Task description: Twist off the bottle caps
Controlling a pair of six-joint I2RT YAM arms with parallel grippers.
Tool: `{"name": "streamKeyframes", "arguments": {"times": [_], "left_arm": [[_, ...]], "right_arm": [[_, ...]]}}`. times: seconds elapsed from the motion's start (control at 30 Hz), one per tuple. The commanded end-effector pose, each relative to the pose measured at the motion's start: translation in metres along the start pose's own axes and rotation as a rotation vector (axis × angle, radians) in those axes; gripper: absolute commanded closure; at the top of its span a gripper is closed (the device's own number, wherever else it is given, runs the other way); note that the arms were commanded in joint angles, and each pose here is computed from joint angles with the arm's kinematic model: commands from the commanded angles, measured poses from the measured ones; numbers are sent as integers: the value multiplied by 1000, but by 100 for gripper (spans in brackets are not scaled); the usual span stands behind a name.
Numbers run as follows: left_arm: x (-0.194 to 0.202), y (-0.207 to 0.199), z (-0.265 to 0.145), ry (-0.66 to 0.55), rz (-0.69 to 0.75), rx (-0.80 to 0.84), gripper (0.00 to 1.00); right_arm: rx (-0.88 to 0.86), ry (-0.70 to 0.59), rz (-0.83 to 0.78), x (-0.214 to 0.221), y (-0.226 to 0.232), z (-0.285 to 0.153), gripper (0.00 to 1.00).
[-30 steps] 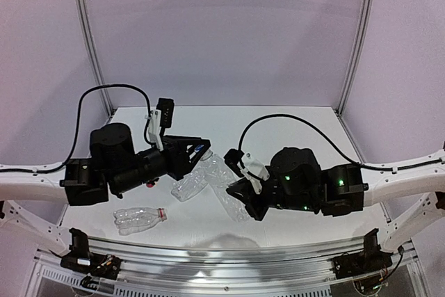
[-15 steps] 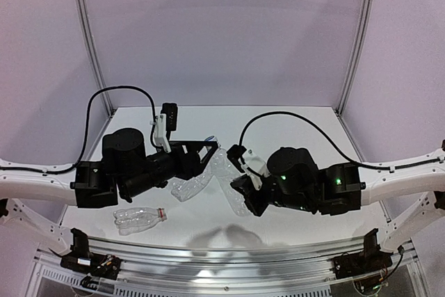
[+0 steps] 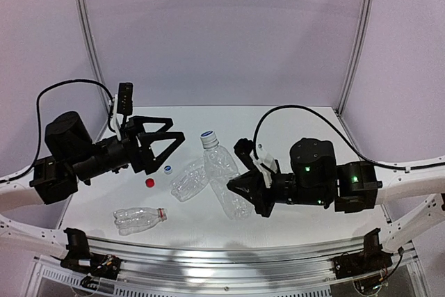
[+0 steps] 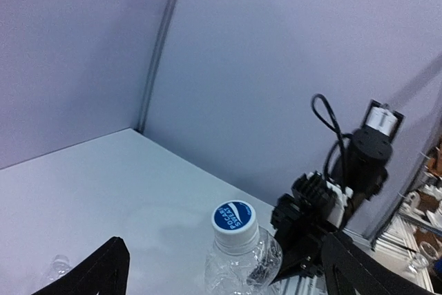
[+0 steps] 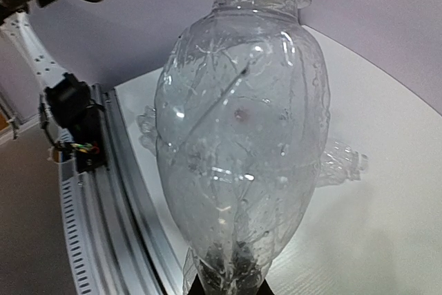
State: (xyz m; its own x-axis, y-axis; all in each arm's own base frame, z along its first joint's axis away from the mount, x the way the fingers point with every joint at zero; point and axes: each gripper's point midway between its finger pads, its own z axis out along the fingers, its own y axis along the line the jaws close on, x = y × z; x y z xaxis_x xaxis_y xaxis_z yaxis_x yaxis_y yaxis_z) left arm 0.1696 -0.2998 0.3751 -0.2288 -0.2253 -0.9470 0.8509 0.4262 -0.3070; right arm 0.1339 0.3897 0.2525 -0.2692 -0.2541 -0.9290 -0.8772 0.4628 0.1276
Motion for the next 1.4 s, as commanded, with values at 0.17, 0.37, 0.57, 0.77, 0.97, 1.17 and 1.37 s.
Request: {"name": "streamKeyframes", "arguments": {"times": [0.17,0.37,0.57,0.77,0.97,1.17,1.37], "left_arm": [[22,-66,-17,107,57,421,11],[29,-70,-7,136,41,460,21],[34,-73,-1,139,42,478,29],[35,-74,0,135,50,475,41],[38,-74,4,151,53,473,66],[42,-72,12,173,49,445,86],[36,-32,29,154,-10,106,86]], "right_arm": [[-379,-13,-36,-4,63,-16,100],[-428,4,-44,-1,72,-16,100],[-440,23,-46,2,74,-12,100],[-445,31,-46,3,75,-11,100],[-447,29,-46,2,76,-12,100],[-419,19,-42,0,71,-13,100],[-195,0,-11,-4,34,-3,100]]}}
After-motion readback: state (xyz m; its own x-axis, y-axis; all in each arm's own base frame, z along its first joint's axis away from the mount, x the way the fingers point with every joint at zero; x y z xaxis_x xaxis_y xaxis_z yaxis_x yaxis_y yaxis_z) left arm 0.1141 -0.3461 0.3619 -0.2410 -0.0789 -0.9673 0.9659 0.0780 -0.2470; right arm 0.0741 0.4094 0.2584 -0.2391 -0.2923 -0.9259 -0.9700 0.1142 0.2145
